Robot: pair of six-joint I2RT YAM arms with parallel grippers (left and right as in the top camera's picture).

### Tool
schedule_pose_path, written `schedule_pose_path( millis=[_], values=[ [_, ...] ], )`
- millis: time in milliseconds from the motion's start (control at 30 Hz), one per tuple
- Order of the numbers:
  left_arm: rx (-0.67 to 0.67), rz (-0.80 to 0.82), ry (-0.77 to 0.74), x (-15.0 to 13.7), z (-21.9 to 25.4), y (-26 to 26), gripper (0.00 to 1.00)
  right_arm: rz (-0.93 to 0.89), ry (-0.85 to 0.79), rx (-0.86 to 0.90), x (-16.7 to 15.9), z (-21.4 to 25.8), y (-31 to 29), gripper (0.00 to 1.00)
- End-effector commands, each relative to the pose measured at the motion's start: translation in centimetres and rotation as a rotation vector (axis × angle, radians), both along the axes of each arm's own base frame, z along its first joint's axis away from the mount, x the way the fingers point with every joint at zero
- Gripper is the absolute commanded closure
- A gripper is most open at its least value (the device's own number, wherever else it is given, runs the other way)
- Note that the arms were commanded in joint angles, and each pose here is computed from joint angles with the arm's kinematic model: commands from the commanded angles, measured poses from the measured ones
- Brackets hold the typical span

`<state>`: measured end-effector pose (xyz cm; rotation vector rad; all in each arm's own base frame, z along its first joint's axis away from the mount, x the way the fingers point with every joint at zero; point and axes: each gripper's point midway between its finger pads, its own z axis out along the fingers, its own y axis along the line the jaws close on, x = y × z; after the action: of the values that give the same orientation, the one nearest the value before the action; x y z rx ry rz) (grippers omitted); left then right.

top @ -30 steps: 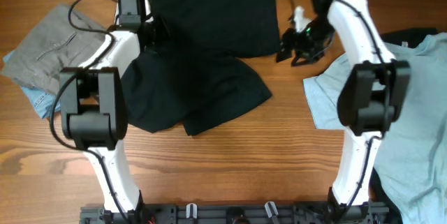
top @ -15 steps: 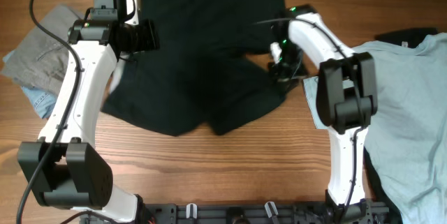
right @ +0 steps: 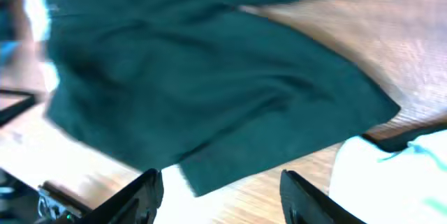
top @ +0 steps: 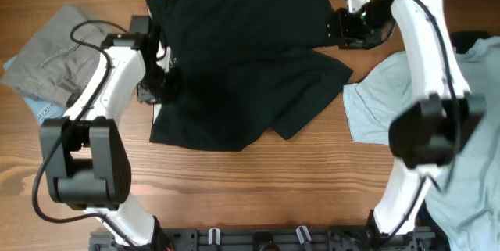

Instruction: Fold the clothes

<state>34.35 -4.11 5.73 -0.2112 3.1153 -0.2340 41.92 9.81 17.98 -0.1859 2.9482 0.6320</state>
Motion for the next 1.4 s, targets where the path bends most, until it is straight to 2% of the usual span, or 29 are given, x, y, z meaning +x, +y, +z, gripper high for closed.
schedule_pose_path(
  millis=[0, 100, 233, 267, 300, 333, 400, 433, 567, 800, 833, 900, 933, 1067, 1100, 1167, 1200, 1233, 1267, 1300, 1367],
  values=[
    [-0.018, -0.005, 0.052, -1.5, -0.5, -0.2, 0.82, 0.082, -0.273, -0.008, -4.2, 10.6, 4.1, 0.39],
    [-0.018, -0.005, 0.043, -2.7, 2.8, -0.1, 0.77, 0.054, -0.235, -0.172, -8.7, 11.0, 6.3, 0.36],
    [0.015, -0.002, -0.086, -3.4, 8.0, 0.6, 0.65, -0.083, 0.001, -0.329, -11.9, 3.9, 7.2, 0.32],
    [0.057, 0.003, -0.108, -3.5, 8.6, 1.4, 0.58, -0.091, 0.063, -0.34, -12.7, 1.6, 7.2, 0.32],
    [0.095, 0.011, -0.119, -3.5, 8.9, 2.2, 0.56, -0.092, 0.106, -0.338, -13.2, 0.0, 7.3, 0.32],
    [0.118, 0.021, -0.119, -3.6, 9.0, 2.8, 0.55, -0.072, 0.197, -0.302, -14.8, -3.4, 8.0, 0.32],
    [0.108, 0.047, -0.1, -3.6, 8.3, 3.4, 0.55, -0.063, 0.309, -0.198, -16.8, -7.1, 9.7, 0.34],
    [0.075, 0.065, -0.078, -3.8, 7.3, 3.4, 0.58, -0.138, 0.381, -0.163, -18.0, -10.0, 10.0, 0.36],
    [-0.071, 0.08, -0.065, -3.6, 5.0, 1.5, 0.6, -0.381, 0.448, -0.173, -18.5, -14.4, 8.4, 0.36],
    [-0.057, 0.152, -0.025, -6.1, -2.2, 1.7, 0.56, -0.634, 0.434, -0.069, -16.8, -17.7, 8.9, 0.3],
    [-0.054, 0.157, -0.034, -6.3, -3.3, 1.7, 0.56, -0.634, 0.418, -0.06, -16.7, -18.2, 8.9, 0.48],
    [-0.022, 0.187, -0.051, -6.6, -4.7, 2.3, 0.6, -0.638, 0.397, -0.104, -16.8, -18.6, 7.9, 0.89],
    [-0.006, 0.213, -0.055, -6.8, -5.5, 2.6, 0.61, -0.632, 0.394, -0.133, -16.9, -18.6, 6.9, 0.96],
    [0.01, 0.218, -0.049, -7.6, -6.5, 2.9, 0.62, -0.532, 0.334, -0.254, -16.0, -15.6, 0.7, 0.96],
    [0.01, 0.218, -0.047, -7.7, -6.5, 2.8, 0.59, -0.528, 0.319, -0.356, -16.4, -14.5, -2.2, 0.95],
    [0.01, 0.218, -0.046, -7.7, -6.5, 2.8, 0.57, -0.611, 0.336, -0.588, -18.2, -12.6, -8.1, 0.96],
    [0.009, 0.233, -0.044, -7.7, -6.5, 2.8, 0.57, -0.616, 0.346, -0.572, -18.4, -12.1, -9.1, 0.82],
    [0.008, 0.236, -0.044, -7.7, -6.5, 2.8, 0.56, -0.584, 0.349, -0.548, -18.4, -12.1, -9.0, 0.59],
    [0.008, 0.235, -0.043, -7.7, -6.5, 2.8, 0.54, -0.588, 0.352, -0.544, -18.4, -12.0, -9.1, 0.51],
    [0.009, 0.235, -0.036, -7.9, -6.5, 2.8, 0.47, -0.599, 0.355, -0.543, -18.4, -12.0, -9.3, 0.49],
    [-0.017, 0.245, 0.009, -8.6, -5.8, 2.6, 0.43, -0.618, 0.355, -0.529, -18.1, -11.8, -9.6, 0.48]
  ],
)
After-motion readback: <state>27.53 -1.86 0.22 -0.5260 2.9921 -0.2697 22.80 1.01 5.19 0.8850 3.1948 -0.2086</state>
